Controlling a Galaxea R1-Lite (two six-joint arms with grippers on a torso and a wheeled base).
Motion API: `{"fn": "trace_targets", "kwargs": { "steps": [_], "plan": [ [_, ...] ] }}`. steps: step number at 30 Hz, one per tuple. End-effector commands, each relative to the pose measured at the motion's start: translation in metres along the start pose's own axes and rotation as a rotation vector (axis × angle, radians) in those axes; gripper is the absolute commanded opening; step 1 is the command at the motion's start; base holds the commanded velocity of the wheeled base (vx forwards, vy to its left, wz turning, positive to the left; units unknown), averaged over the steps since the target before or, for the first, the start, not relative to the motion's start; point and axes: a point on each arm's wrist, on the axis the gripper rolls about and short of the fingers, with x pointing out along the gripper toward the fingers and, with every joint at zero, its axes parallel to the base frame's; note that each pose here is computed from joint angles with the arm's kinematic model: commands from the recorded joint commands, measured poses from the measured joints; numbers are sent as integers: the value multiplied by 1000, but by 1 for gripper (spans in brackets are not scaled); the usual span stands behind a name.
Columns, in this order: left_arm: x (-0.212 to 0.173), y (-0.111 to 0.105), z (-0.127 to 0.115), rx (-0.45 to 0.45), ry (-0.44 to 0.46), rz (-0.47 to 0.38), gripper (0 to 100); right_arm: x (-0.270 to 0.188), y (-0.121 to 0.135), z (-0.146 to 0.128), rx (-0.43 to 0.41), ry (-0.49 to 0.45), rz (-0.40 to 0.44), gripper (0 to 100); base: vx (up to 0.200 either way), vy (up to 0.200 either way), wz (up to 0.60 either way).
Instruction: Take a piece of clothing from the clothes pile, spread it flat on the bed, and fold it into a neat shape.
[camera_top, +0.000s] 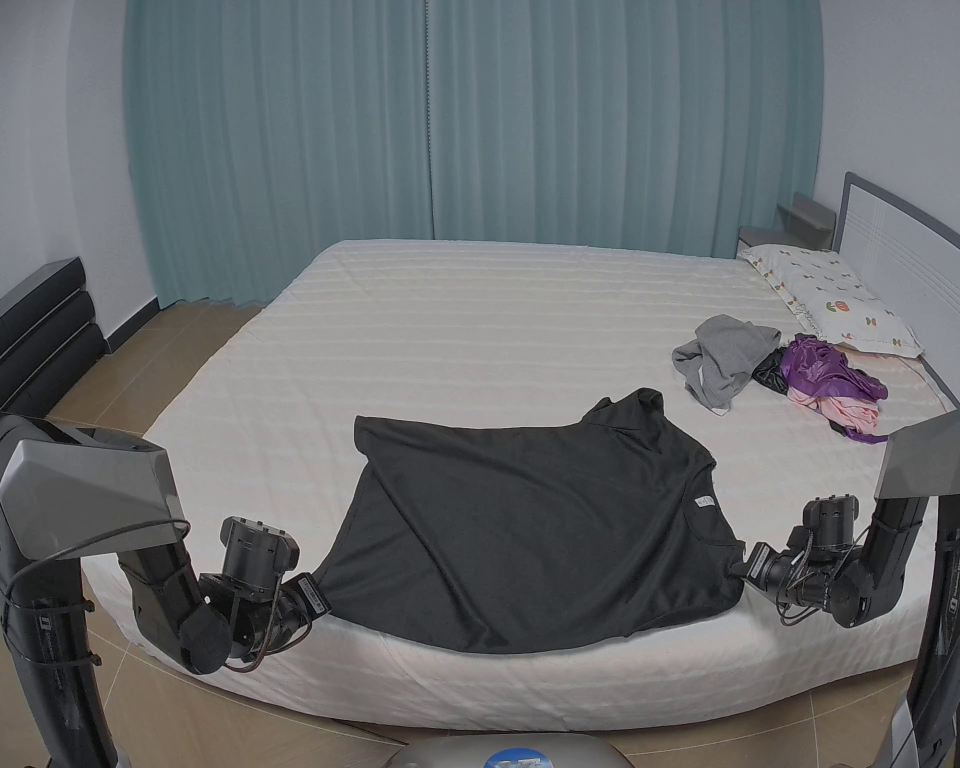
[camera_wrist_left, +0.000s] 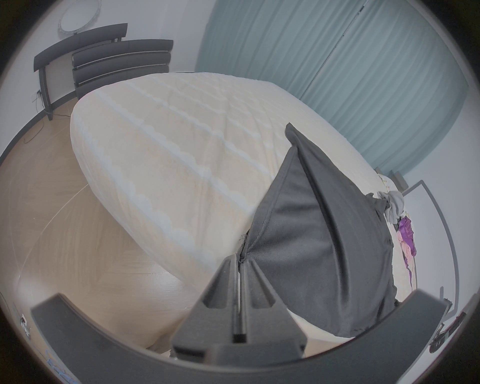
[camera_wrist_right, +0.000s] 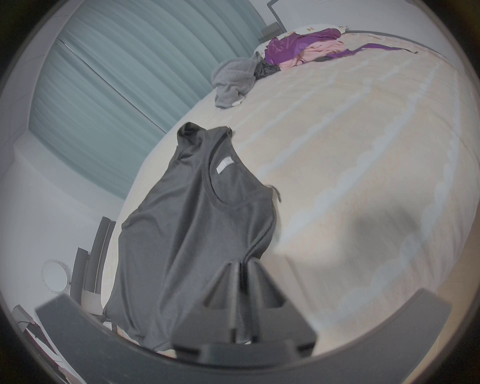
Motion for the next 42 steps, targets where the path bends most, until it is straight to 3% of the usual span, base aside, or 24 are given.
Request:
{"fn": "trace_targets", "kwargs": {
  "steps": [1,9,15,24,32,33,42],
  "plan": [
    [0,2,8,-20,-23,0,0,0,6,11,-6,-41,26,0,0,0,0],
    [1,0,18,-41,-56,-14,0,14,19,35,-15,-118,81,0,0,0,0],
    [5,-4,25,-70,-114,-64,0,28,32,57,-6,-130,90,0,0,0,0],
    [18,1,32,-102,-138,-55,0,62,46,81,21,-149,106,0,0,0,0],
    [20,0,33,-119,-138,-59,0,93,50,83,11,-164,89,0,0,0,0],
    [21,0,32,-119,-137,-58,0,99,48,79,9,-159,78,100,0,0,0],
    [20,0,31,-119,-133,-58,0,89,51,83,22,-174,100,100,0,0,0]
  ]
}}
